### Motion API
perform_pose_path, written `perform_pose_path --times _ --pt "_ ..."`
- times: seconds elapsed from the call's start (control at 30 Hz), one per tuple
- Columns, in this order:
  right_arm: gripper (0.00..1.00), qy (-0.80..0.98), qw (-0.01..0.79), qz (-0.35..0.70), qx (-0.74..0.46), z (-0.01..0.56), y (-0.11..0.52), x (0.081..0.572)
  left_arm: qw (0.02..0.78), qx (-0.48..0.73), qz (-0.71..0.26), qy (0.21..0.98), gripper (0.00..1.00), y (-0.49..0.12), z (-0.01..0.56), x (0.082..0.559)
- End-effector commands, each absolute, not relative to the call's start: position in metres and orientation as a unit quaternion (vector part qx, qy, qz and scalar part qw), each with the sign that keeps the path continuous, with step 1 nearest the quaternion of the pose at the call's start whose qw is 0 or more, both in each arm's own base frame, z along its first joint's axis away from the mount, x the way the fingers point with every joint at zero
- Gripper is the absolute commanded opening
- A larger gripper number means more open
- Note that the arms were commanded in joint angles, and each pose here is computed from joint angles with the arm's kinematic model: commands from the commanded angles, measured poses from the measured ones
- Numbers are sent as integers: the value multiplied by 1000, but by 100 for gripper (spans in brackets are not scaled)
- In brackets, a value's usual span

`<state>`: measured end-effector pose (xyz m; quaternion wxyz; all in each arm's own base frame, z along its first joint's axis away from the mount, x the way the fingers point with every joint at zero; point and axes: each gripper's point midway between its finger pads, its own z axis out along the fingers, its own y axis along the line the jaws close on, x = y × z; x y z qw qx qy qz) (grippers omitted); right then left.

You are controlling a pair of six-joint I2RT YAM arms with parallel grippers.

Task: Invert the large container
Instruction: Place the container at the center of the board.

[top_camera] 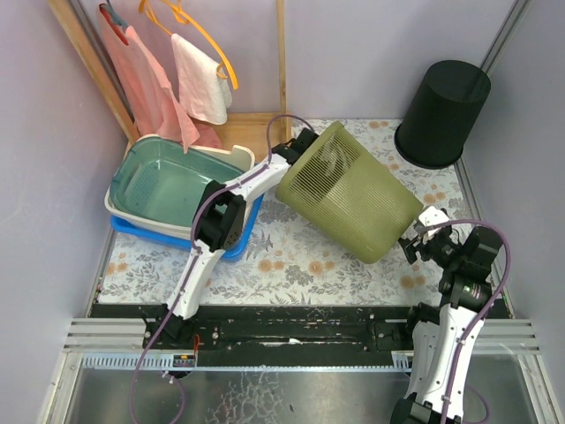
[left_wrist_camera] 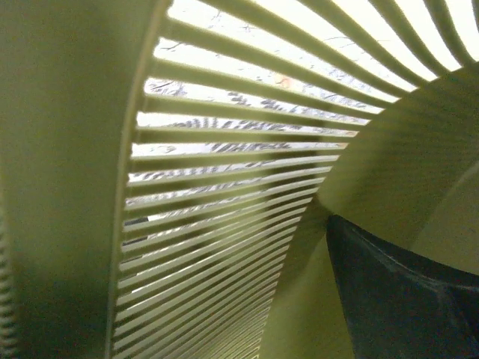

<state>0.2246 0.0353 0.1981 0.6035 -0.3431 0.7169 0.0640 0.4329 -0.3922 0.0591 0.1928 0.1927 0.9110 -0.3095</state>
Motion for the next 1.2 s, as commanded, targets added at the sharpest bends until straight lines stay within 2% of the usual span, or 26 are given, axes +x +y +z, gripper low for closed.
perform_pose_path --times 0.0,0.2,0.33,0.5,0.67,1.0,1.17 --pt "78 632 660 98 -394 245 64 222 270 307 -101 907 100 -389 51 411" --pt "77 633 666 92 -384 248 62 223 311 347 71 882 100 -350 52 412" --pt "76 630 670 83 -383 251 61 223 310 374 130 864 100 -341 41 401" --pt "76 631 670 74 -384 251 59 224 294 389 86 869 100 -351 37 386" --pt "76 633 662 68 -396 246 58 223 310 396 50 863 100 -361 62 387" --pt "76 636 653 64 -405 241 56 224 305 408 116 852 100 -330 54 395" --pt "76 635 654 58 -408 243 55 226 309 412 116 849 100 -322 64 396"
